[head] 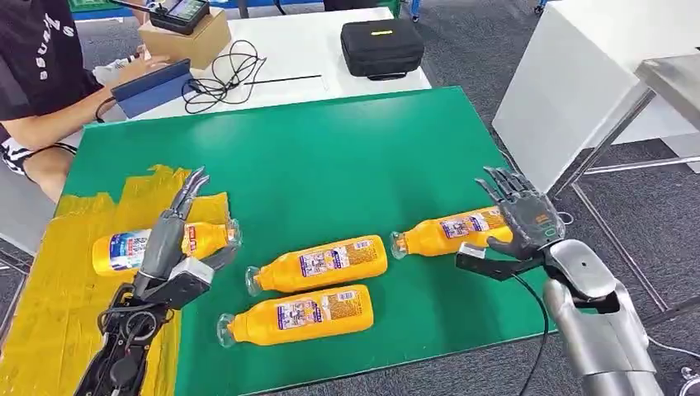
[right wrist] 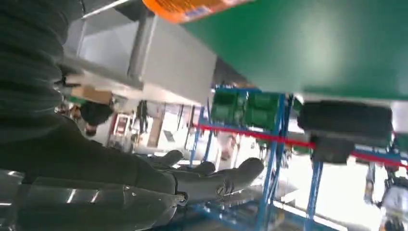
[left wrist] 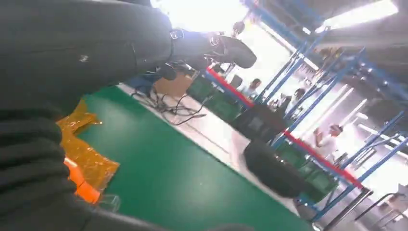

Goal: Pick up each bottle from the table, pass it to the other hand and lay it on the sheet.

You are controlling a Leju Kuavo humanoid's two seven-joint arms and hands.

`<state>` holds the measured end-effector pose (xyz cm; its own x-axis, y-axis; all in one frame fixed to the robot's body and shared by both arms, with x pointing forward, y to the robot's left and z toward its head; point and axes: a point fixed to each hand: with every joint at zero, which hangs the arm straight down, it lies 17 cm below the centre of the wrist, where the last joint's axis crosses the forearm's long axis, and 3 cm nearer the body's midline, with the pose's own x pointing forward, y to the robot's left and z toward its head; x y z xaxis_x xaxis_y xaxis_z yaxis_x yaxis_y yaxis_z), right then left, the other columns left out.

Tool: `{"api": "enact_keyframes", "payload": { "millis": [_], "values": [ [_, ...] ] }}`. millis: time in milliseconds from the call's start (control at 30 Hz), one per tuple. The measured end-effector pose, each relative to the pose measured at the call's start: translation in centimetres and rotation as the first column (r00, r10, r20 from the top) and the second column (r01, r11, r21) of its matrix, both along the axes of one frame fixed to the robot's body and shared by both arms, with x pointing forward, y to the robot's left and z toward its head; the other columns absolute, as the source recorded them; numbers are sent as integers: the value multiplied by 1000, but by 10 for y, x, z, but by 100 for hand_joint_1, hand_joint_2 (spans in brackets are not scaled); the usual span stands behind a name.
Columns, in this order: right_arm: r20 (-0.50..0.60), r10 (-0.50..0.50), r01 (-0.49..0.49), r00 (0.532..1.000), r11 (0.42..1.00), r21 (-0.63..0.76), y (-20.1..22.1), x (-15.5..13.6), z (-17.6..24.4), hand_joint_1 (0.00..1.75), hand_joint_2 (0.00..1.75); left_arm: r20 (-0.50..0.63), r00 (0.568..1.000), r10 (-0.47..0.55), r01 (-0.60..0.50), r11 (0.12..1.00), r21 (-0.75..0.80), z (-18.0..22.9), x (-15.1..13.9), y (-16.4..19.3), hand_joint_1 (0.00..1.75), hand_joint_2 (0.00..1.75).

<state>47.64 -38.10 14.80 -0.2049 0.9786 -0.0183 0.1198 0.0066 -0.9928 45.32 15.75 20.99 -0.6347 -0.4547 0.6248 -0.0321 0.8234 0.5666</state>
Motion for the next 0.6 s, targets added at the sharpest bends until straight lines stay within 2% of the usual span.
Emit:
{"api": "enact_keyframes", "payload": {
  "millis": [500, 600],
  "values": [
    [-59, -21, 20, 998, 1000, -15, -17, 6, -17, 0, 175, 41, 999, 1, 0, 1000, -14, 15, -10, 1, 0, 175],
    [-127, -16, 18, 992, 1000, 16, -18, 7, -29, 0, 175, 47, 999, -3, 5, 999, -43, 18, -11, 4, 0, 175]
  ]
}}
